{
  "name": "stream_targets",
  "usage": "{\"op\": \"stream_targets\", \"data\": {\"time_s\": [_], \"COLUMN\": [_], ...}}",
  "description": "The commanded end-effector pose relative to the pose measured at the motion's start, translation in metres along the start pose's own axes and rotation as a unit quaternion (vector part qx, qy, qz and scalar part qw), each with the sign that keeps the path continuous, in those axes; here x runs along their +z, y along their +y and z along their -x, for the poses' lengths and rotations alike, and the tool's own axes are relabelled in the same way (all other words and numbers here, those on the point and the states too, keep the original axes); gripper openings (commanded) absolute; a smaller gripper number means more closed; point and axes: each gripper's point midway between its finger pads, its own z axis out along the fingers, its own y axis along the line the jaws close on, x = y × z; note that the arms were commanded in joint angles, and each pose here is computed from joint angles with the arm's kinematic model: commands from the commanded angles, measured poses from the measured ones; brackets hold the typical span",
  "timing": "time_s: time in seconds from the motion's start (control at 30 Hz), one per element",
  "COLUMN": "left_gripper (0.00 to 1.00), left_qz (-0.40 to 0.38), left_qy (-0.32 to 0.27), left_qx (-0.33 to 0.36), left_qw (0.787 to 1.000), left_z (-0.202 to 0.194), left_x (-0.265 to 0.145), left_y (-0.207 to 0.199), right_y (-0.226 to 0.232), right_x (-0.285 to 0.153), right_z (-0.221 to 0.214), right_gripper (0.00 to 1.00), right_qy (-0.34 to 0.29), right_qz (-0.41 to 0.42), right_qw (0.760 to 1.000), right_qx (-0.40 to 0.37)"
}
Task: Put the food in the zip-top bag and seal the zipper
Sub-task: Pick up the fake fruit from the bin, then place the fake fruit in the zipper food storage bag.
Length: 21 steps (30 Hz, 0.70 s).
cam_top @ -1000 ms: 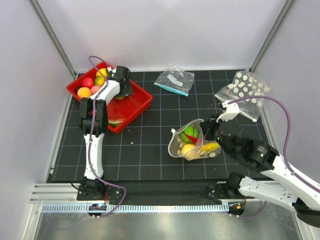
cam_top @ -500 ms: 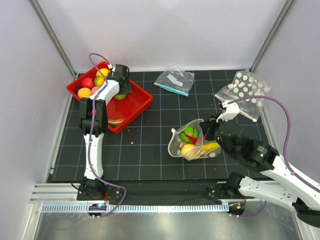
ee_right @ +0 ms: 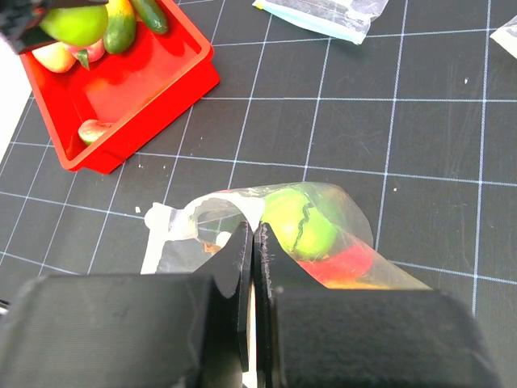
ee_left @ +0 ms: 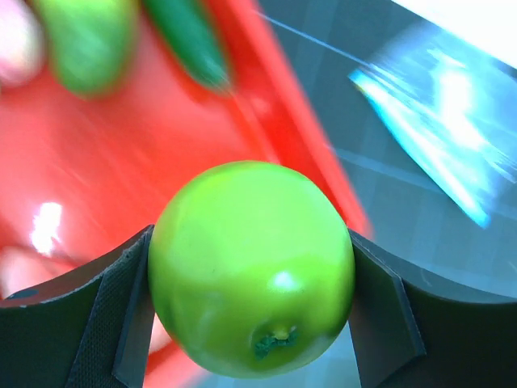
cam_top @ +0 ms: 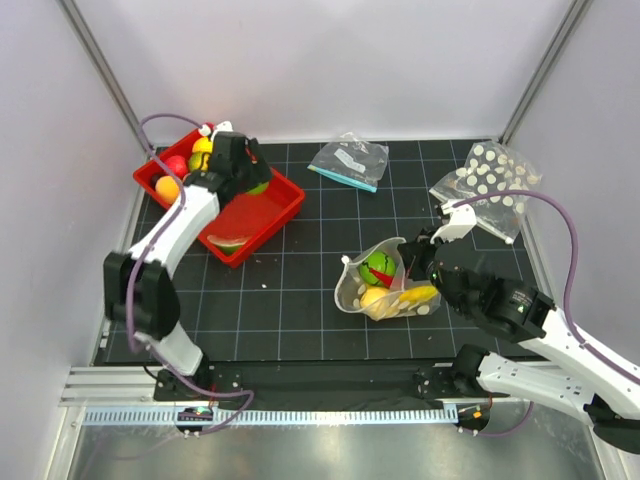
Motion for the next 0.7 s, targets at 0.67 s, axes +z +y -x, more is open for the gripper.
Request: {"op": "stream_targets", "data": {"time_s": [0.67], "left_gripper": [0.44], "left_qz": [-0.431], "left_qy": [-0.068], "left_qx": [0.108], "left_qw": [0.893], "left_z": [-0.183], "left_x": [-0.312], "left_y": [-0.190], "right_y": [0.015], "right_x": [0.002], "right_z": [0.012], "right_gripper": [0.01], "right_qy": [0.001], "right_qz": [0.015], "right_qw": [1.000], "right_qx": [0.005]}}
